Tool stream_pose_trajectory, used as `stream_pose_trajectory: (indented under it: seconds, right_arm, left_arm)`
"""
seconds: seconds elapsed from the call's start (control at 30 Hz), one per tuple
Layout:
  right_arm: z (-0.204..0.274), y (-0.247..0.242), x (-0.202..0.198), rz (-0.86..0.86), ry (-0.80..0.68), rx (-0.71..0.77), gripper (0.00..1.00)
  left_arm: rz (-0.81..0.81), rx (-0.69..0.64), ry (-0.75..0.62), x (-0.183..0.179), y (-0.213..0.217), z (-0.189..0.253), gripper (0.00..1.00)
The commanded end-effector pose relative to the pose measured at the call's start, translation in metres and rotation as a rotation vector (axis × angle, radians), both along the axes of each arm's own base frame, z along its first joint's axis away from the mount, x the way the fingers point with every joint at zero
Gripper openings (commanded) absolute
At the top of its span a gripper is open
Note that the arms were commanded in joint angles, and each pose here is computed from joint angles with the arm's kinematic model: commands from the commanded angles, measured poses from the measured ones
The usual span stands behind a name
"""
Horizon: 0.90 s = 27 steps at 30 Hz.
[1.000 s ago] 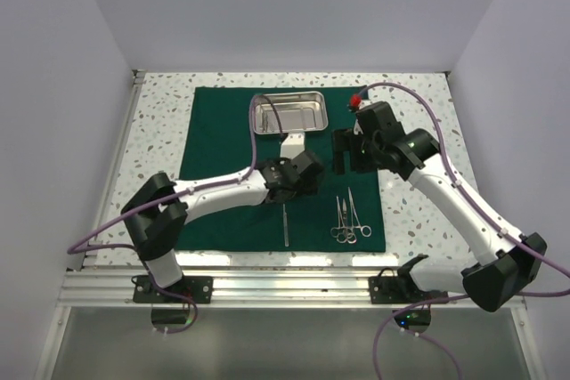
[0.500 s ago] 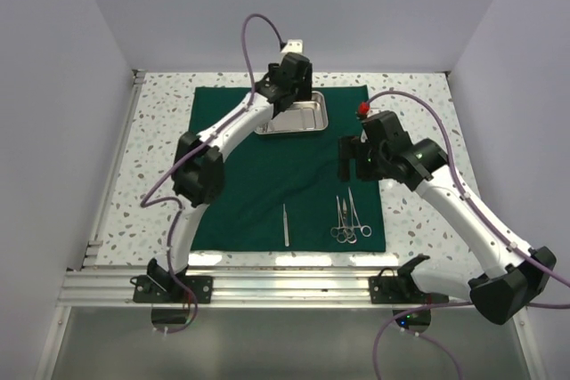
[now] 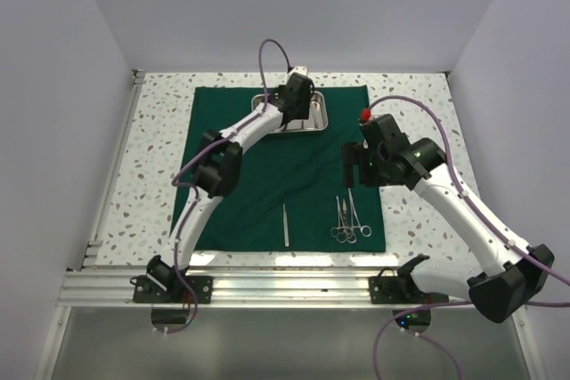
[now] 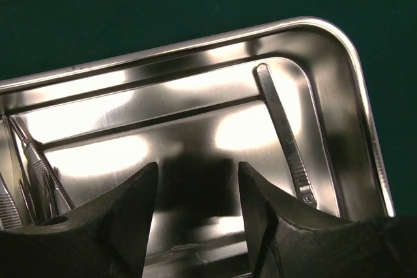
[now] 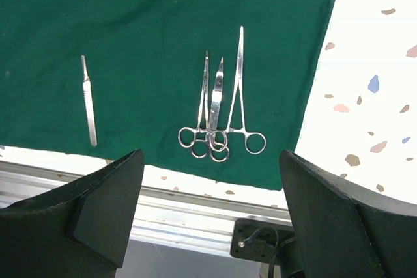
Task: Open and lay out the surgical kit
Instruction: Pick up the medical item from the container.
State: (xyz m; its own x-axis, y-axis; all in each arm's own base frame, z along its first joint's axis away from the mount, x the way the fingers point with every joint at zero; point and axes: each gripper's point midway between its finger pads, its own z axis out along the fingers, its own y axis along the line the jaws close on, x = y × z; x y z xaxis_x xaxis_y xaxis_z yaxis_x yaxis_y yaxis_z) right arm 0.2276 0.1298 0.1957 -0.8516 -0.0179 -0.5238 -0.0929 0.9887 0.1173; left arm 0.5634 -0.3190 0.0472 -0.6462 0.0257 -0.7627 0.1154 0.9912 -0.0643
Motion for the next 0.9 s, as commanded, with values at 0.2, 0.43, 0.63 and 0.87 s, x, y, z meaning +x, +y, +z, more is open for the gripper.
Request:
stream_pose_trajectory:
  seconds: [0.2,0.43,0.63,0.87]
  right_arm:
    - [0.003,0.001,0.011,0.021,0.008,-0.047,0.88]
    - [-0.004,0.006,0.011,0.029,0.025,-0.034,0.88]
    - [-0.005,0.000,0.008,0.032,0.031,-0.056,0.88]
    - [-0.005,-0.007,0.002,0.036,0.043,-0.088,0.88]
  left_arm:
    - [-0.007,-0.009,-0.023,0.007,-0.002,-0.007,0.54]
    - [-0.077,-0.158,-0.097,0.013,-0.038,0.020,0.56]
    - [-0.102,-0.255,-0.120,0.022,-0.070,0.015,0.59]
    - [-0.140,-0.246,-0.122,0.019,-0.092,-0.013,0.59]
